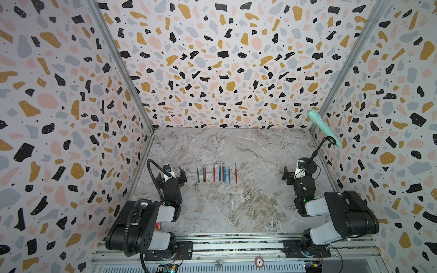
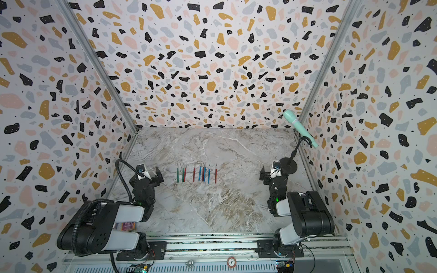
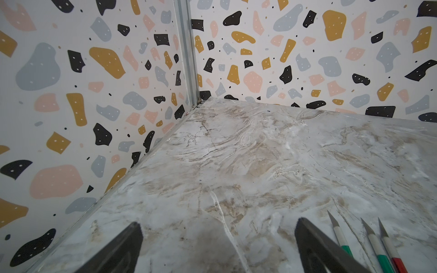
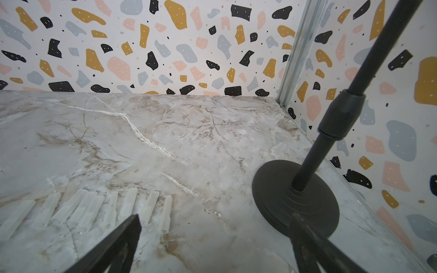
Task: Remove protective caps from carving knives
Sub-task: Reset both arms
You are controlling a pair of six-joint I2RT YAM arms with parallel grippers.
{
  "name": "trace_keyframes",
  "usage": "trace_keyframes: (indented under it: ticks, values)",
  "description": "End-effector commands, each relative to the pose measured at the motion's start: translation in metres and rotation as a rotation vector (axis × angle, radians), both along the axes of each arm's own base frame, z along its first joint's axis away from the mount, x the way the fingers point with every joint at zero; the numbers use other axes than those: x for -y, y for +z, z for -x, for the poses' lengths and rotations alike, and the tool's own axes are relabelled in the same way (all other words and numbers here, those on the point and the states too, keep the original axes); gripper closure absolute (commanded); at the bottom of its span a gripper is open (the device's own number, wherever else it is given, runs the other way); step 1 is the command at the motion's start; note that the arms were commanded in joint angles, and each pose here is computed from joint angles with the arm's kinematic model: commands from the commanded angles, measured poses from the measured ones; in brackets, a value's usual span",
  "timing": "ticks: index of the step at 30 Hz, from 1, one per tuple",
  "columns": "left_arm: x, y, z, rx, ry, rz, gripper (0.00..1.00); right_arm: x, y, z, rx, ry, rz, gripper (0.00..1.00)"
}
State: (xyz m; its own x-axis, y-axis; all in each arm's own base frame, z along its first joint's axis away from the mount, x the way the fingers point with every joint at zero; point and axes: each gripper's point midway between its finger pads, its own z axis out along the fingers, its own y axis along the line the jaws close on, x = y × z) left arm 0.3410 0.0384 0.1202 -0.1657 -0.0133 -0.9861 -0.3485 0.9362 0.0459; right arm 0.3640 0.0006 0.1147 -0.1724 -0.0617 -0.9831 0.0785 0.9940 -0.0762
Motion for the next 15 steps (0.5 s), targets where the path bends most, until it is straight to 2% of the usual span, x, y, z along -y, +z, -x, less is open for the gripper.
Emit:
trace_keyframes:
  ticks: [1, 15]
  values:
    - [-0.0015, 0.0150, 0.0010, 0.062, 0.011, -0.007, 0.00, -0.0022, 0.0090, -0.0011, 0.027, 0.006, -0.012, 0.01]
    - [-0.0013, 0.0151, 0.0010, 0.062, 0.011, -0.007, 0.01, -0.0030, 0.0092, -0.0005, 0.029, 0.017, -0.014, 0.01]
